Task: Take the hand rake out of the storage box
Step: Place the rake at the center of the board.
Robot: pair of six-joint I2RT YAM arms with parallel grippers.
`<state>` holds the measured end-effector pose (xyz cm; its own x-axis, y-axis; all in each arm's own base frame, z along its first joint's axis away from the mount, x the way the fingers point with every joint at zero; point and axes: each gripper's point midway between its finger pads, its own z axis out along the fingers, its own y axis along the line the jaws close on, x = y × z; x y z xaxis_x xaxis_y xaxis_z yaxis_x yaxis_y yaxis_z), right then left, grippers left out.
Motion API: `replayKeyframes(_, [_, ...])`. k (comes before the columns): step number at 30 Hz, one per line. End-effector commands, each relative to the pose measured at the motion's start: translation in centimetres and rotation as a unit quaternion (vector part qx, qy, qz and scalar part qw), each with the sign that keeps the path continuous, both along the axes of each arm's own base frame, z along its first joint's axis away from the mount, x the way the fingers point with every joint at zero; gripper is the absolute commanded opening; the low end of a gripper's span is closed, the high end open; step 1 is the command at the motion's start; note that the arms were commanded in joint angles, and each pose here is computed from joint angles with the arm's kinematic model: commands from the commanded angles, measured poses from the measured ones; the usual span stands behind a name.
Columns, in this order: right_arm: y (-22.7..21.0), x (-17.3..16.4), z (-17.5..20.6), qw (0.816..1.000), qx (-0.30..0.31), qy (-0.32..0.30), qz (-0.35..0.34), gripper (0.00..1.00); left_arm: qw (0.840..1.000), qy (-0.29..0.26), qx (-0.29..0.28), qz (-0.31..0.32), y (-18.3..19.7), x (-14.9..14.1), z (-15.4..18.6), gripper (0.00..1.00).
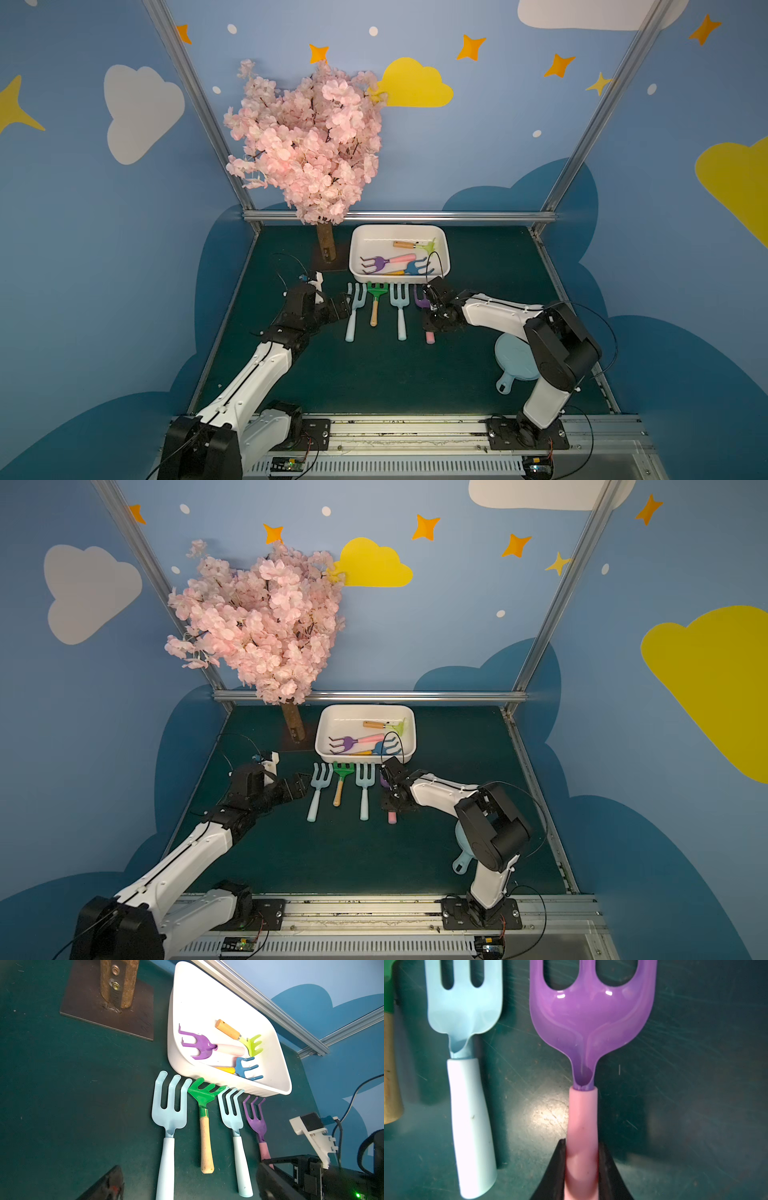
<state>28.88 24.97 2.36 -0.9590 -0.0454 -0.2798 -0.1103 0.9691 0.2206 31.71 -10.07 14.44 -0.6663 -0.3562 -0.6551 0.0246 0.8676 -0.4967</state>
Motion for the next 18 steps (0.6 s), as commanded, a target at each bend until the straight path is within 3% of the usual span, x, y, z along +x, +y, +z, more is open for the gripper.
replayKeyframes(1, [0.3, 0.3, -0.5, 1.000, -0.007, 0.005, -0.007, 0.00, 1.000, -0.001, -0.001, -0.005, -0.1, 0.1, -0.2, 1.00])
replayKeyframes(10, [1.2, 1.4, -0.6, 1.000, -0.012, 0.001, 0.001, 0.02, 1.000, 0.002, 0.000, -0.007, -0.1, -0.1, -0.5, 1.00])
replayKeyframes(14, [1.5, 1.5, 0.8, 1.000, 0.003, -0.009, 0.003, 0.34, 1.000, 0.002, 0.000, -0.009, -0.1, -0.1, -0.4, 1.00])
replayKeyframes(18, [1.5, 2.0, 4.9, 0.999, 0.026, -0.042, 0.016, 0.42, 1.000, 0.003, -0.001, -0.012, -0.2, -0.1, -0.4, 1.00])
